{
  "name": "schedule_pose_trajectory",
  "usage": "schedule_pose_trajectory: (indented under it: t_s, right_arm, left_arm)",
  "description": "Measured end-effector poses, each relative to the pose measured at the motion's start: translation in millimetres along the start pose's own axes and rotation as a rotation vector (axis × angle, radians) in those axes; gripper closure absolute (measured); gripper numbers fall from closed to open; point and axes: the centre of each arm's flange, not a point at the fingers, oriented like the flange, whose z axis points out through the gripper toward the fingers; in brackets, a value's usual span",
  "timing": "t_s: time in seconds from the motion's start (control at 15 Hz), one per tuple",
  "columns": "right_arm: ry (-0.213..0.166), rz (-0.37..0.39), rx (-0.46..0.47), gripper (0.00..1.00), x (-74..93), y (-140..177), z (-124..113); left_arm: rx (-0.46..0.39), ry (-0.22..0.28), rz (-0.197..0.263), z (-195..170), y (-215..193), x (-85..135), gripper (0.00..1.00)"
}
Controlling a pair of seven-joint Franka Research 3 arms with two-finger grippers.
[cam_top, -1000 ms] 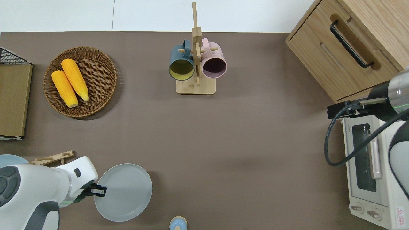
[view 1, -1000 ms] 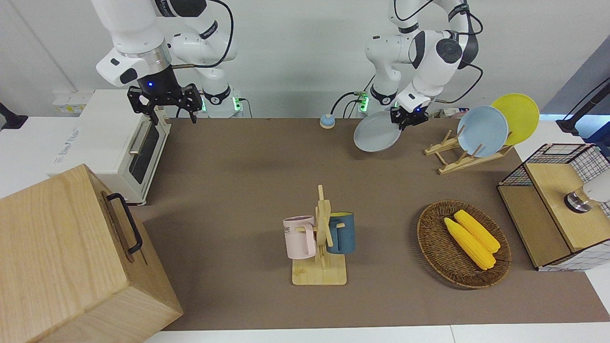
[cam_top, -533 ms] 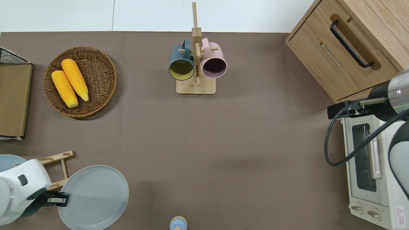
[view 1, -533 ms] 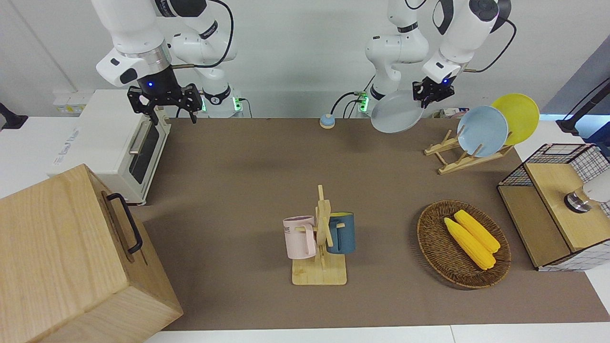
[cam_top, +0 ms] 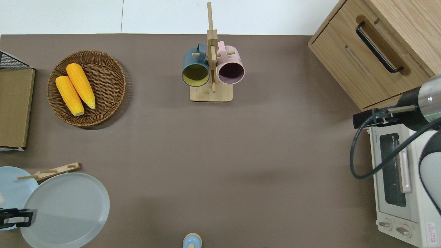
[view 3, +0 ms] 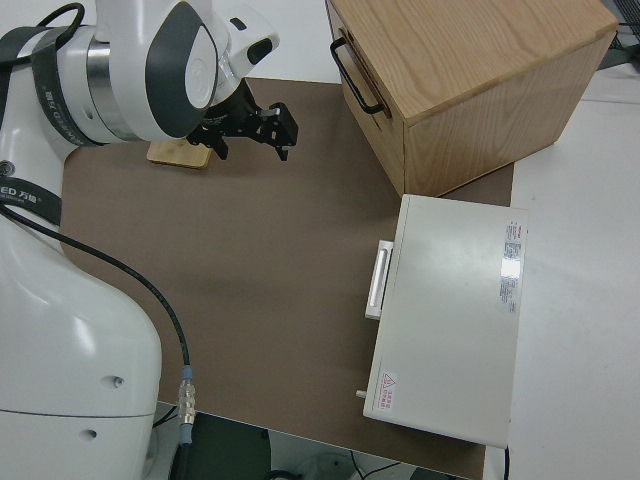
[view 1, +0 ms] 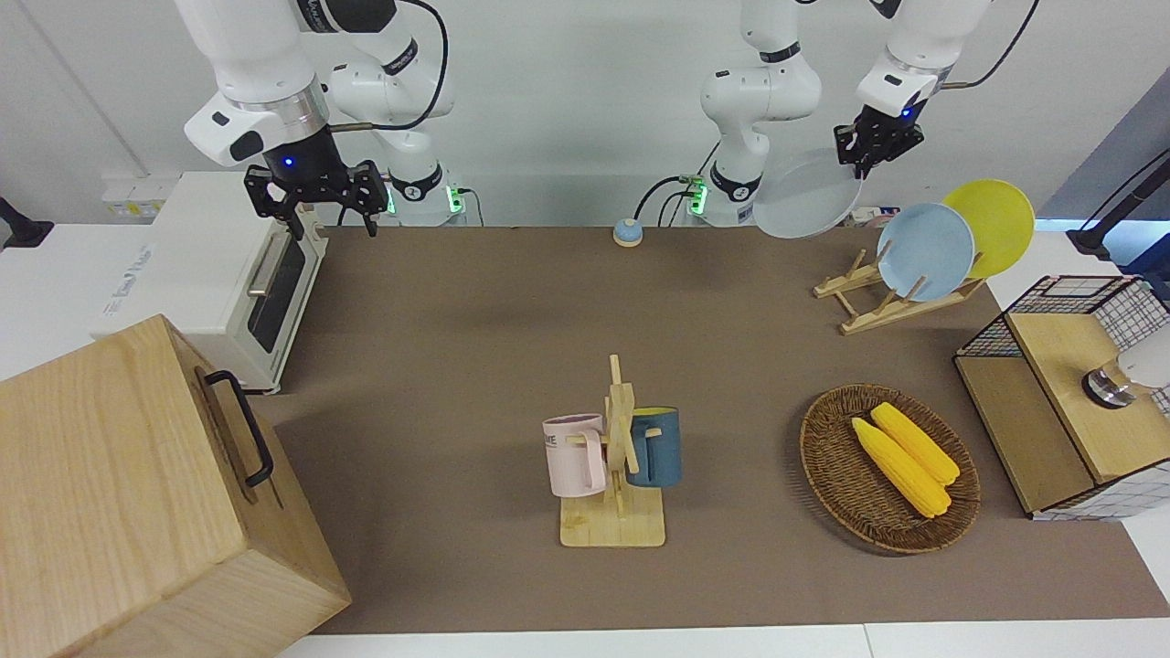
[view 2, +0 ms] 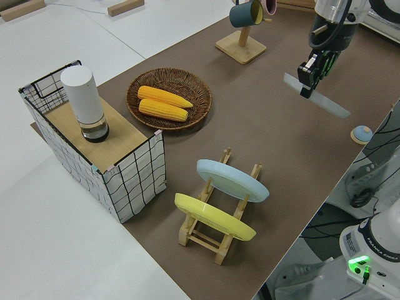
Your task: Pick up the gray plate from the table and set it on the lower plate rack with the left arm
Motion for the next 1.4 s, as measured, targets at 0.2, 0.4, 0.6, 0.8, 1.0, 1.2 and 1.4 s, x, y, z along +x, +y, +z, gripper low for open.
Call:
schedule_pose_trajectory:
  t_s: [0.2,0.4,0.6,0.8,1.0,1.2,1.4]
  right_arm:
    - [0.0,0.0,0.0,0.01,0.0,0,0]
    - [0.0,0.0,0.0,0.01,0.0,0,0]
    - [0.0,0.0,0.0,0.01,0.0,0,0]
    - [0.0,0.0,0.0,0.01,0.0,0,0]
    - [0.0,0.0,0.0,0.01,0.0,0,0]
    - [0.0,0.0,0.0,0.01,0.0,0,0]
    - [0.0,0.0,0.0,0.01,0.0,0,0]
  left_arm:
    - [0.153,0.018,-0.069,-17,4,0,0.94]
    - [0.282,0.039,-0.152,-22,18,2,0.94]
    - [0.364,0.069,-0.237,-27,27,3,0.94]
    - [0.441,0.103,-0.322,-31,32,3,0.94]
    - [0.507,0.119,-0.394,-26,49,4,0.94]
    - [0.585,0.124,-0.456,-9,71,7,0.94]
    - [0.637,0.124,-0.514,12,79,10,0.94]
